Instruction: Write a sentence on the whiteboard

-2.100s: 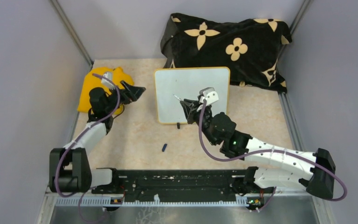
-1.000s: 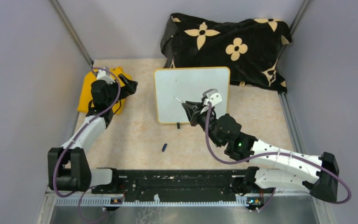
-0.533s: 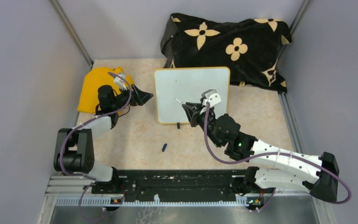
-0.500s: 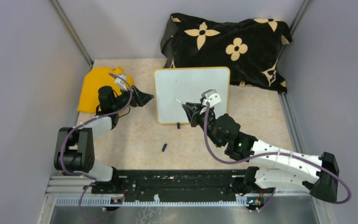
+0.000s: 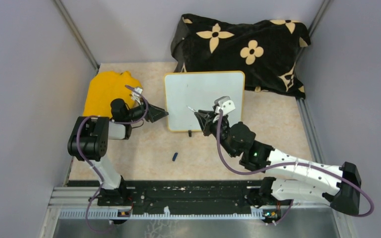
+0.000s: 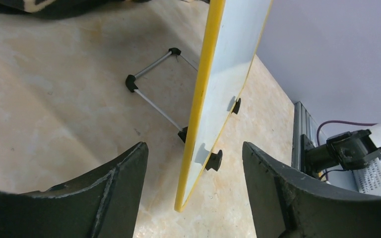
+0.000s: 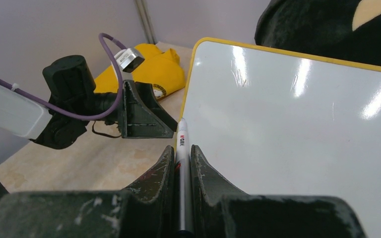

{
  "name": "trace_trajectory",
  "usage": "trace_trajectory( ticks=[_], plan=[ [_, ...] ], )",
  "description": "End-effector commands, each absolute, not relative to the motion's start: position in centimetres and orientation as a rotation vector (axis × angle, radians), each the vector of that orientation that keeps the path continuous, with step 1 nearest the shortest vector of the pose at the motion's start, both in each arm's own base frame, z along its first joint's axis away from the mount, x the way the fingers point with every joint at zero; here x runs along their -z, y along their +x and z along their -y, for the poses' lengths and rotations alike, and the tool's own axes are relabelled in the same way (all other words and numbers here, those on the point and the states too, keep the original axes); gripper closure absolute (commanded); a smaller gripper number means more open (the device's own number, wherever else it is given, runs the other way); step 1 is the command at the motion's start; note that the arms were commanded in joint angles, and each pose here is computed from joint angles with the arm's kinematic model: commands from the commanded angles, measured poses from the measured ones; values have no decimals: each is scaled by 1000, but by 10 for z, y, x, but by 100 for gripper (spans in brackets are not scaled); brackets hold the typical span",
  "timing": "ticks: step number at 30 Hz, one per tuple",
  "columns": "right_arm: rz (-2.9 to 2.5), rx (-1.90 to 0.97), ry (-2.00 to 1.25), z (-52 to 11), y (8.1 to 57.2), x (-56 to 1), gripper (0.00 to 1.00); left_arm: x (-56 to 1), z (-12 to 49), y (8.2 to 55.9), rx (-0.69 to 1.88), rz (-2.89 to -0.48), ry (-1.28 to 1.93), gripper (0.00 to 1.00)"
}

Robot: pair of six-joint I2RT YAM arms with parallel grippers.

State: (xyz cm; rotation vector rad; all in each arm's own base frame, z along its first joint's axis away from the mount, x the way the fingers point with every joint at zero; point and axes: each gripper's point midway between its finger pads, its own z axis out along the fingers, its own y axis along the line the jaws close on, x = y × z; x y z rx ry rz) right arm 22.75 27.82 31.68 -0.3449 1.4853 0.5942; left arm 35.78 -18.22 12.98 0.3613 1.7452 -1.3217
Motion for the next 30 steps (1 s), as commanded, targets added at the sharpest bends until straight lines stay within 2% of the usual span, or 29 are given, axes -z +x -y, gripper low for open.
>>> trace_trajectory(
  ticks=[1, 8, 16, 30],
  plan=[
    [-1453, -623, -305, -280, 230, -328, 100, -131, 195, 351, 1366, -1690, 458, 26],
    [-1456, -636, -310, -290, 233, -329, 100, -123, 199, 357, 1394, -1691, 433, 33],
    [-1470, -635, -311, -300, 238, -327, 100, -120, 202, 355, 1430, -1651, 467, 53],
    [-1487, -581, -216, -310, 258, -327, 100, -114, 204, 348, 1475, -1636, 498, 58]
  ],
)
